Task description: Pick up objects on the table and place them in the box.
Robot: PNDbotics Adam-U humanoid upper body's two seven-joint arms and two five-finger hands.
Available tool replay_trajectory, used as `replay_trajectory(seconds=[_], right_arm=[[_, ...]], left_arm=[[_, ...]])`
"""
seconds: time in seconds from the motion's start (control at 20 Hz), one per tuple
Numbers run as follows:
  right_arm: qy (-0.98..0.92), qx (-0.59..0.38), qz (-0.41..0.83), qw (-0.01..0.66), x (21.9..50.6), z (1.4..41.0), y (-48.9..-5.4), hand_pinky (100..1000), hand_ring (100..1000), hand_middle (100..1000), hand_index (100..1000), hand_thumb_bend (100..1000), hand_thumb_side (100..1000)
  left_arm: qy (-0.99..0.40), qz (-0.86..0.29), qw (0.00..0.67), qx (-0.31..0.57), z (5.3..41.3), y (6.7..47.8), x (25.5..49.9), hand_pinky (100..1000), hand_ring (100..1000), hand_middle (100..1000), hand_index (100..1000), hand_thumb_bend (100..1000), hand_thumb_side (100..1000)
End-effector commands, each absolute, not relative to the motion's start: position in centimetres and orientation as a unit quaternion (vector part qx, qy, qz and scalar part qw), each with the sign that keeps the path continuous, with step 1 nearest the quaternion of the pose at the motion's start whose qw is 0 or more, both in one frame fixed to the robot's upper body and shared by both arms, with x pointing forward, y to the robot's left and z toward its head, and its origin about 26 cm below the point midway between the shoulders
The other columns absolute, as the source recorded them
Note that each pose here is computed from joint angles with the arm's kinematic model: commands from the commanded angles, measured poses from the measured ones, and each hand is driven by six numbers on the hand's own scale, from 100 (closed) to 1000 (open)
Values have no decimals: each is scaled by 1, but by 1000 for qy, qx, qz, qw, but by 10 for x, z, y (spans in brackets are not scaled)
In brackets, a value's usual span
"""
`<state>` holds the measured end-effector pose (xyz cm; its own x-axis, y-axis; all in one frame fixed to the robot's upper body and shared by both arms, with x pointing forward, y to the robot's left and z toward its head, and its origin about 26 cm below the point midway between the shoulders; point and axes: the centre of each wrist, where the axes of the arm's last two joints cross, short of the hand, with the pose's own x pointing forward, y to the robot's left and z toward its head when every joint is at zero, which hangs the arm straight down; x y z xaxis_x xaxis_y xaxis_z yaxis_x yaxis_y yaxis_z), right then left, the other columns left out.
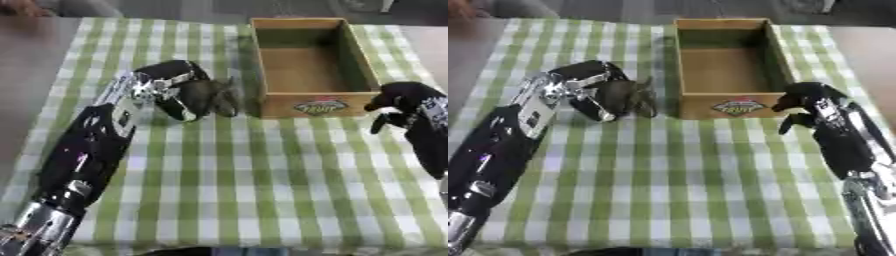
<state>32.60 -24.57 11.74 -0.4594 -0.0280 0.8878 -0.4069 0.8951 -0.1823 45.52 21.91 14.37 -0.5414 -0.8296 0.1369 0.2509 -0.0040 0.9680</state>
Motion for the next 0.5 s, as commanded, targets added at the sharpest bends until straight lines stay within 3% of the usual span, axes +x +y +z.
replay_trajectory(seconds=[0.05,0.35,0.5], right_arm=[[-838,126,197,493,327,124,-246,402,638,579,717,100,718],[-838,126,196,494,327,124,-247,402,638,579,717,100,717],[-838,126,195,494,327,124,-247,402,638,579,717,100,716]], left_arm=[[-580,-658,400,266,153,220,458,547,563,584,767,331,115],[-580,-654,403,272,148,224,457,438,441,474,724,135,154],[-588,-644,406,274,148,225,457,404,406,440,694,100,175]])
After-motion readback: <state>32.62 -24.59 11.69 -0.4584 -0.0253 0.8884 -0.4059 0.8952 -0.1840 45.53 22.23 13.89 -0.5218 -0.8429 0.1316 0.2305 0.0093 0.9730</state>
